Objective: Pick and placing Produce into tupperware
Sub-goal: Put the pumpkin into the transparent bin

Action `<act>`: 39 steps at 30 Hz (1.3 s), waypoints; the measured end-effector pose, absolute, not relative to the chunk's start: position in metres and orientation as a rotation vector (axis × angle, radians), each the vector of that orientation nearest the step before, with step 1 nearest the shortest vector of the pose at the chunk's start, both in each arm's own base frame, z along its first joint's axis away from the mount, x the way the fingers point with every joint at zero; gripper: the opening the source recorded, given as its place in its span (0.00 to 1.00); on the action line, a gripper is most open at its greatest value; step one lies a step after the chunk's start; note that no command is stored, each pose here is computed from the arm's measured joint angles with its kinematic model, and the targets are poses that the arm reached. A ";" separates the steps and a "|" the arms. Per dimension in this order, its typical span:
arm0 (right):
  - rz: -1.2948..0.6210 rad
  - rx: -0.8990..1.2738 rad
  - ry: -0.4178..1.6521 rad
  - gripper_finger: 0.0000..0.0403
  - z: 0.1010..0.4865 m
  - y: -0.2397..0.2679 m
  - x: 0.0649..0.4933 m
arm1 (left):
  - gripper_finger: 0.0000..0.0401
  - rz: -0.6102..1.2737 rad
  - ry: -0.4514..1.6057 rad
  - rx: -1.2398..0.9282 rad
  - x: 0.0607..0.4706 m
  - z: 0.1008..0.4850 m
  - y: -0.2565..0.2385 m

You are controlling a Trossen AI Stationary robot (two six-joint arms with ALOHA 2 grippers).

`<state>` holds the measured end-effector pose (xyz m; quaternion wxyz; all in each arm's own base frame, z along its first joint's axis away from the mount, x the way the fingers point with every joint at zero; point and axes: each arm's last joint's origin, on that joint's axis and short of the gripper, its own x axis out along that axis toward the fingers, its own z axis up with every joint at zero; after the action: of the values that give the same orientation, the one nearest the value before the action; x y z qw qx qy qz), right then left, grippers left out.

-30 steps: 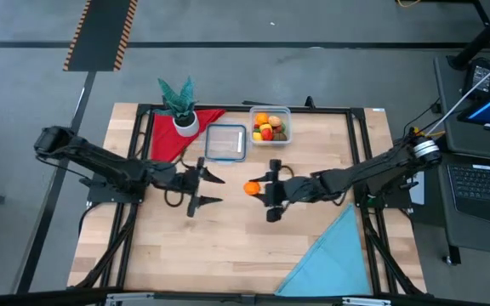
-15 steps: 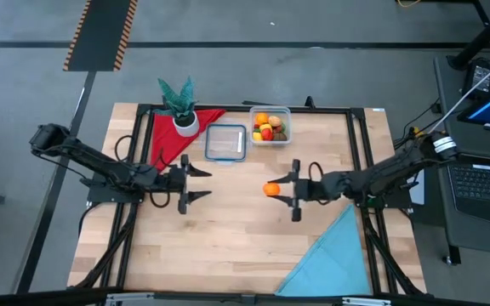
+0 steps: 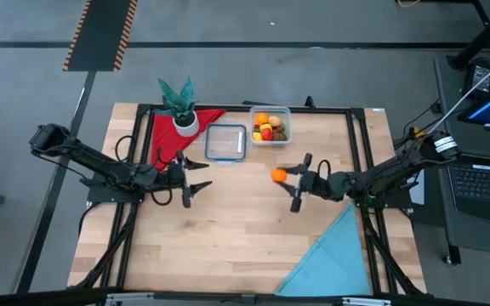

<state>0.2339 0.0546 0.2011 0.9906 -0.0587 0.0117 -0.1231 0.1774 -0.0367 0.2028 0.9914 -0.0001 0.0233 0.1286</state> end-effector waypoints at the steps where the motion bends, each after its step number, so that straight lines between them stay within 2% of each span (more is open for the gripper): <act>1: -0.306 -0.118 0.027 0.43 0.201 0.053 0.233 | 0.66 0.271 0.046 0.000 0.177 0.203 -0.036; 5: -0.529 -0.130 0.043 0.43 0.201 0.047 0.231 | 0.66 0.307 0.046 0.001 0.177 0.203 -0.034; 8: -0.617 -0.139 0.052 0.43 0.201 0.043 0.230 | 0.66 0.319 0.047 0.001 0.178 0.203 -0.032; 15: -0.582 -0.093 0.062 0.43 0.199 0.017 0.237 | 0.66 0.335 0.051 0.002 0.179 0.202 -0.029; 21: -0.578 0.024 0.178 0.43 0.195 -0.026 0.246 | 0.65 0.335 0.068 0.010 0.178 0.200 -0.029; 29: -0.531 0.084 0.268 0.43 0.217 -0.065 0.260 | 0.65 0.336 0.126 0.017 0.178 0.194 -0.029; 39: -0.546 0.151 0.576 0.43 0.246 -0.108 0.284 | 0.65 0.337 0.146 0.018 0.178 0.192 -0.029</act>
<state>0.2838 -0.1081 0.2456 0.9195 0.0733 0.2803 -0.2658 0.1776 -0.0287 0.1922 0.9832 0.0090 0.0725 0.1673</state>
